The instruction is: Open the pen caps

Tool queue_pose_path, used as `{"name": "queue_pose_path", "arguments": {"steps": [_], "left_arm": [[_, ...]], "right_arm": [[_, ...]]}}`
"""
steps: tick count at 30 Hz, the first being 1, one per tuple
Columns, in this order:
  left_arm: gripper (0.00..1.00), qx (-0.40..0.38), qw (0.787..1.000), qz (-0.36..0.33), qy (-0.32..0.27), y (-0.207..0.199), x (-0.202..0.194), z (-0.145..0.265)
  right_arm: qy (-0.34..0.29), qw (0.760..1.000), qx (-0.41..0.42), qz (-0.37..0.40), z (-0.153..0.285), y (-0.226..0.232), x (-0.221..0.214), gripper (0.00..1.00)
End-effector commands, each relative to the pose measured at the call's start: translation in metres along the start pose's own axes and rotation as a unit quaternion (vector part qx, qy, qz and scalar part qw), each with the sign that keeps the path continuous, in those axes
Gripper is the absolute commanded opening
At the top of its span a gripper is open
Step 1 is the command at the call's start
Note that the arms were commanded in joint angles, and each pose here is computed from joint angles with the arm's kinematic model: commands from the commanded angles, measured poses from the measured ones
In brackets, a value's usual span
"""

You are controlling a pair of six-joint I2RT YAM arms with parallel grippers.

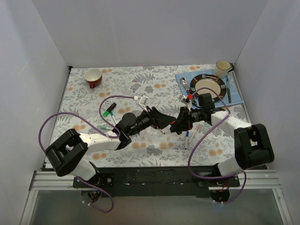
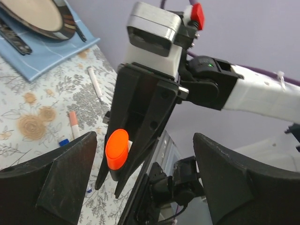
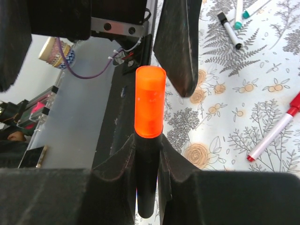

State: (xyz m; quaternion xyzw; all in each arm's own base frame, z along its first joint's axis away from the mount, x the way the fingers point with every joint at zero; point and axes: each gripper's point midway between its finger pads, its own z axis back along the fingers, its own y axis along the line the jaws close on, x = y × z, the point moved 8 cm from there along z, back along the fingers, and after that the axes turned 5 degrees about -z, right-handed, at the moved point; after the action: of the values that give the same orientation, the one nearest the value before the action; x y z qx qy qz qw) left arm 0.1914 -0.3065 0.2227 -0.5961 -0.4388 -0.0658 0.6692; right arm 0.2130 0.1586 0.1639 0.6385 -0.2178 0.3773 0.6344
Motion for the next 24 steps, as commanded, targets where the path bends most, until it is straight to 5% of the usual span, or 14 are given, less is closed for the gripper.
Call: {"name": "queue_pose_path", "arguments": {"steps": [1, 10, 16, 24], "left_arm": [[0.82, -0.074, 0.996, -0.035, 0.018, -0.008, -0.005, 0.003], [0.62, -0.103, 0.994, -0.037, 0.031, -0.005, -0.012, -0.003], [0.26, -0.103, 0.994, -0.036, 0.017, -0.003, -0.009, -0.007], [0.00, -0.084, 0.995, -0.043, -0.025, -0.004, 0.000, -0.002]], "right_arm": [[-0.010, 0.998, 0.053, 0.014, -0.001, 0.008, 0.010, 0.01], [-0.008, 0.998, 0.067, 0.011, -0.004, 0.010, 0.010, 0.01], [-0.007, 0.998, 0.062, 0.013, -0.004, 0.010, 0.010, 0.01], [-0.005, 0.999, 0.050, 0.012, -0.004, 0.009, 0.010, 0.01]]}}
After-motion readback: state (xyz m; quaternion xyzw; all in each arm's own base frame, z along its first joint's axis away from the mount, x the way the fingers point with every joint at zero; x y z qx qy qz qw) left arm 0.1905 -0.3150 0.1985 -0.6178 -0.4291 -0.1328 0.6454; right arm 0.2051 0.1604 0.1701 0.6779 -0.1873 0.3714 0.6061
